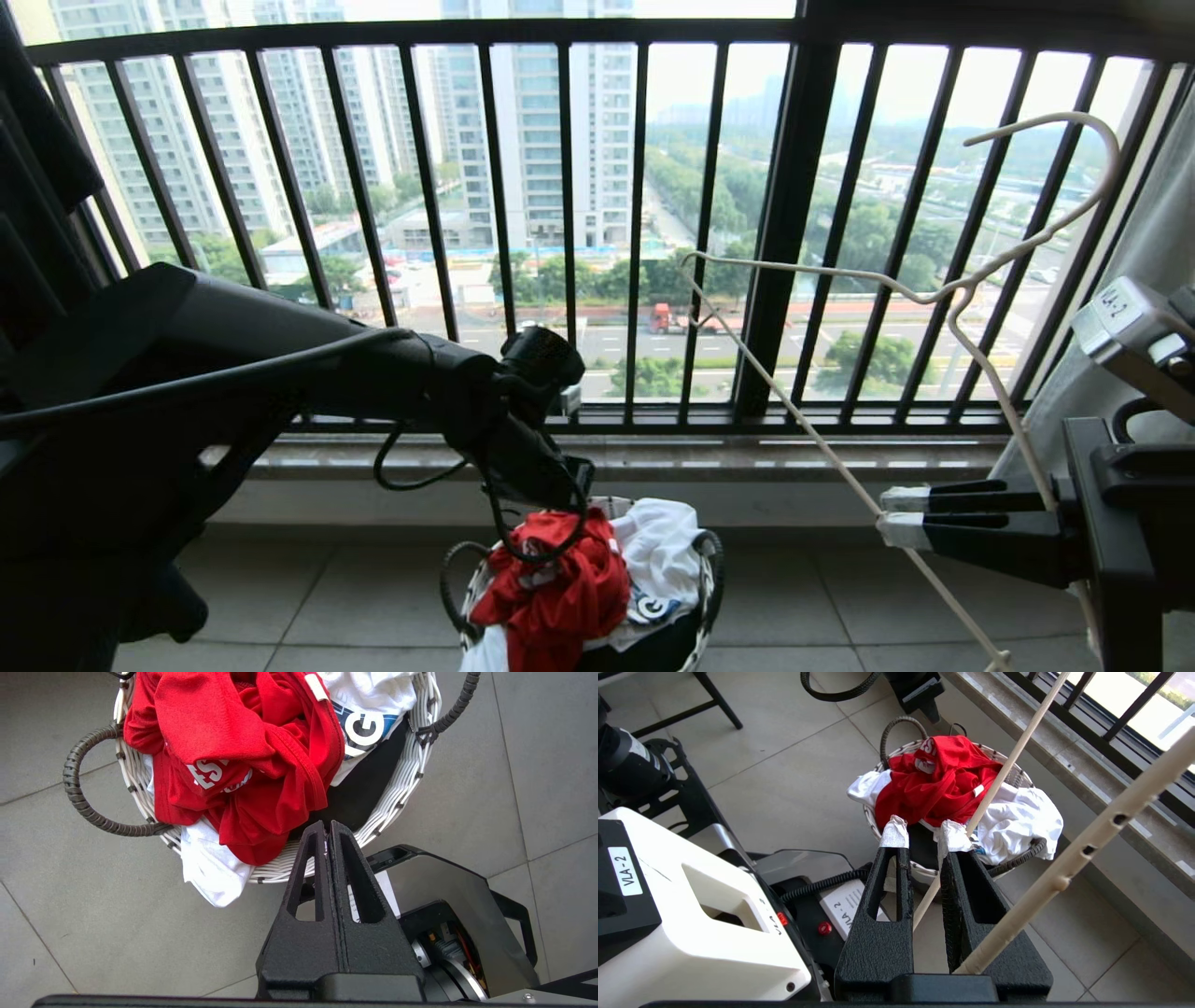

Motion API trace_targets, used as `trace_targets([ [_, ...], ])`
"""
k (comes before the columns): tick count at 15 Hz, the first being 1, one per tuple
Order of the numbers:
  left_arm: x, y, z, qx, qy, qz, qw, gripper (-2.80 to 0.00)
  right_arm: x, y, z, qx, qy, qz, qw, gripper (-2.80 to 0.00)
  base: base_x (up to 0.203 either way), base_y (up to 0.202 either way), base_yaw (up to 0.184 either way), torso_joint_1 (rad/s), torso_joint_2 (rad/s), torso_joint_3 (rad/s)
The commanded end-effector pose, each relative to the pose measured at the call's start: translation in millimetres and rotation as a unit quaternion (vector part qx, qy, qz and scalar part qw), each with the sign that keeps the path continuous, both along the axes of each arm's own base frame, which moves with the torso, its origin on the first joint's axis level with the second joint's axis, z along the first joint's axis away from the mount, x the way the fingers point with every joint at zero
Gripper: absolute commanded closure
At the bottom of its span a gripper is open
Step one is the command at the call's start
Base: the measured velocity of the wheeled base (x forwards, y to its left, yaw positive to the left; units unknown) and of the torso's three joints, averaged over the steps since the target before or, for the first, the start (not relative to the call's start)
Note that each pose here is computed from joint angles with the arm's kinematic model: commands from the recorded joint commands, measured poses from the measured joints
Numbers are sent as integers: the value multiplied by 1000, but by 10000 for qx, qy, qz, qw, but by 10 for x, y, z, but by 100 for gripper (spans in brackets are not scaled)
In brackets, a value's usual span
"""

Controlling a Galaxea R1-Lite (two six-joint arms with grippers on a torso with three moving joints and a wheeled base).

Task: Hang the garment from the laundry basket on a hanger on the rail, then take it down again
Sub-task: Pick up clothes from the basket

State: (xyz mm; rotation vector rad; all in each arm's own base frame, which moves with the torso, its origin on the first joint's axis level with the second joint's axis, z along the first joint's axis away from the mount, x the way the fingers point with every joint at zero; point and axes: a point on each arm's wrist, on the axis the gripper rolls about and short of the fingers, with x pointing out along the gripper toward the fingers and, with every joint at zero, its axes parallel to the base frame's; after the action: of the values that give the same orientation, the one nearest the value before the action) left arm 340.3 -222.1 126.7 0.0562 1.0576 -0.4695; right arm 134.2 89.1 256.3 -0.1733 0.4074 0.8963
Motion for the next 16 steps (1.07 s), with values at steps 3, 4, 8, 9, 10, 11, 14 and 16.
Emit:
trace_targets([
  [3, -16, 5, 34, -10, -27, 2, 10000, 0, 2, 3, -6, -8, 13, 16, 10000, 0, 0, 0, 0, 2, -38, 2],
  [4, -18, 6, 25, -3, -15, 5, 10000, 0, 2, 3, -6, -8, 13, 16, 10000, 0, 0, 0, 0, 2, -36, 2],
  [8, -49, 21, 16, 24, 9, -3, 10000, 0, 2, 3, -6, -8, 13, 16, 10000, 0, 0, 0, 0, 0, 46, 0],
  [9, -51, 22, 15, 26, 12, -3, 10000, 0, 2, 3, -6, -8, 13, 16, 10000, 0, 0, 0, 0, 0, 0, 0],
  [10, -53, 23, 20, 22, 7, -3, 10000, 0, 2, 3, -6, -8, 13, 16, 10000, 0, 0, 0, 0, 0, 0, 0],
  [11, -56, 25, 13, 34, 17, -10, 10000, 0, 2, 3, -6, -8, 13, 16, 10000, 0, 0, 0, 0, 0, 0, 0],
  [14, -53, 30, 13, 62, -6, -61, 10000, 0, 2, 3, -7, -9, 13, 16, 10000, 0, 0, 0, 0, 1, 5, -129],
  [16, -52, 30, 6, 70, 6, -61, 10000, 0, 2, 3, -10, -12, 18, 16, 10000, 0, 0, 0, 0, 4, 2, -186],
])
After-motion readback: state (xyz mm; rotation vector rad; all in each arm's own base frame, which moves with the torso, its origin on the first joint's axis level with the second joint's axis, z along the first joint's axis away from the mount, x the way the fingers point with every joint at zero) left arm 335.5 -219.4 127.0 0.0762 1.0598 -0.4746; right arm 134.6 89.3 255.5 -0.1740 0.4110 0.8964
